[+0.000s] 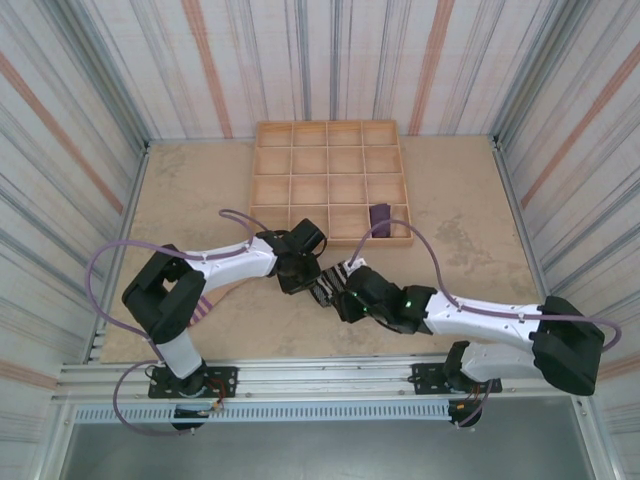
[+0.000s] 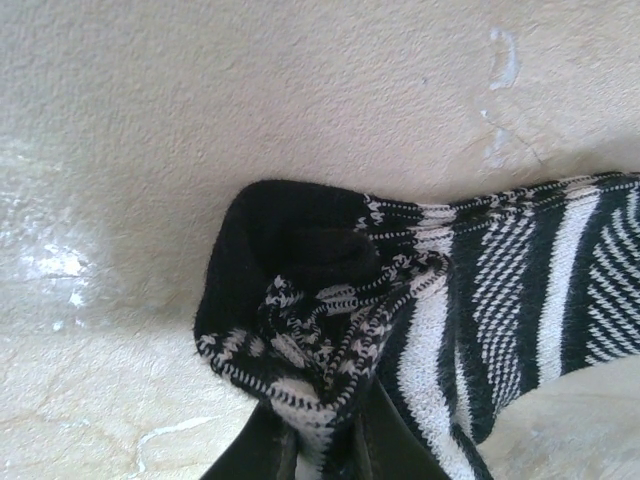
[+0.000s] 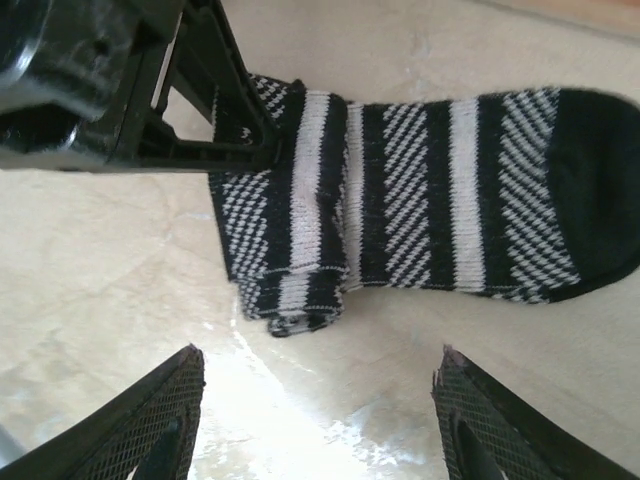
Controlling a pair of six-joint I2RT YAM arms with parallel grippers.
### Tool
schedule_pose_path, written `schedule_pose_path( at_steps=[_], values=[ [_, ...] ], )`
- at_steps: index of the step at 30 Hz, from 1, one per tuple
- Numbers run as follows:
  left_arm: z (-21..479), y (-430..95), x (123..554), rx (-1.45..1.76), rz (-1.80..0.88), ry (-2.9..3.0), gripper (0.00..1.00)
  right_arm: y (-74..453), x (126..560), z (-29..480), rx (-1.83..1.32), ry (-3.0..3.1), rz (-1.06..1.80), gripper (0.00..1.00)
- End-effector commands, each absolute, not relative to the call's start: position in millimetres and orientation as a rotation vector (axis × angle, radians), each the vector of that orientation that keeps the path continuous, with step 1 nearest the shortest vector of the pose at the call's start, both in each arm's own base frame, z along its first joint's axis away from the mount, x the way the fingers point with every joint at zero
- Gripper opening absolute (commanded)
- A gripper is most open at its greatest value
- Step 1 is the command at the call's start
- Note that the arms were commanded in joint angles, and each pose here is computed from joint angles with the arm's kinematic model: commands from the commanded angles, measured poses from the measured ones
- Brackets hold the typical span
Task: Roll the socks
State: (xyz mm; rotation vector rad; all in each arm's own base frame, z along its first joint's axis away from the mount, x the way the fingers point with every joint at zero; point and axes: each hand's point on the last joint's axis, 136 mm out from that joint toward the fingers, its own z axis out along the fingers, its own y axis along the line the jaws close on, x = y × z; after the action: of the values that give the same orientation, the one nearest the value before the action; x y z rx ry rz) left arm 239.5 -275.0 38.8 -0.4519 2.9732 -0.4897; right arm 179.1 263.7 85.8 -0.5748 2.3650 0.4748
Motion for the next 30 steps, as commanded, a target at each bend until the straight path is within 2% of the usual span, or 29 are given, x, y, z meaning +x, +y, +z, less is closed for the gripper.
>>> schedule_pose_path(
  at_steps=[1,11,18,20,22,23,24,25,27,28,30],
  values=[
    [30,-266,228,-0.500,-0.406,3.040,0.00,259,190,88,-0.676,2.162,0.223,0.64],
    [26,-269,224,-0.524,-0.445,3.061,0.00,304,189,71,-0.835,2.023,0.144,0.65],
    [28,-274,224,-0.543,-0.513,3.058,0.00,303,194,44,-0.831,2.042,0.085,0.59],
    [28,-274,224,-0.546,-0.514,3.058,0.00,300,194,38,-0.821,2.057,0.065,0.51],
    [28,-274,224,-0.554,-0.525,3.055,0.00,296,194,33,-0.798,2.079,0.063,0.30],
    [27,-274,223,-0.561,-0.529,3.054,0.00,293,194,31,-0.782,2.096,0.068,0.12],
    [28,-274,224,-0.566,-0.536,3.050,0.00,289,195,29,-0.761,2.113,0.071,0.03],
    [28,-273,224,-0.571,-0.543,3.044,0.00,286,194,26,-0.746,2.131,0.083,0.00],
    [30,-274,225,-0.586,-0.575,3.019,0.07,280,191,20,-0.722,2.187,0.127,0.00],
    [33,-275,227,-0.598,-0.612,3.001,0.15,277,189,16,-0.707,2.216,0.152,0.00],
    [39,-278,230,-0.605,-0.682,2.970,0.41,272,184,8,-0.679,2.285,0.233,0.00]
  ],
)
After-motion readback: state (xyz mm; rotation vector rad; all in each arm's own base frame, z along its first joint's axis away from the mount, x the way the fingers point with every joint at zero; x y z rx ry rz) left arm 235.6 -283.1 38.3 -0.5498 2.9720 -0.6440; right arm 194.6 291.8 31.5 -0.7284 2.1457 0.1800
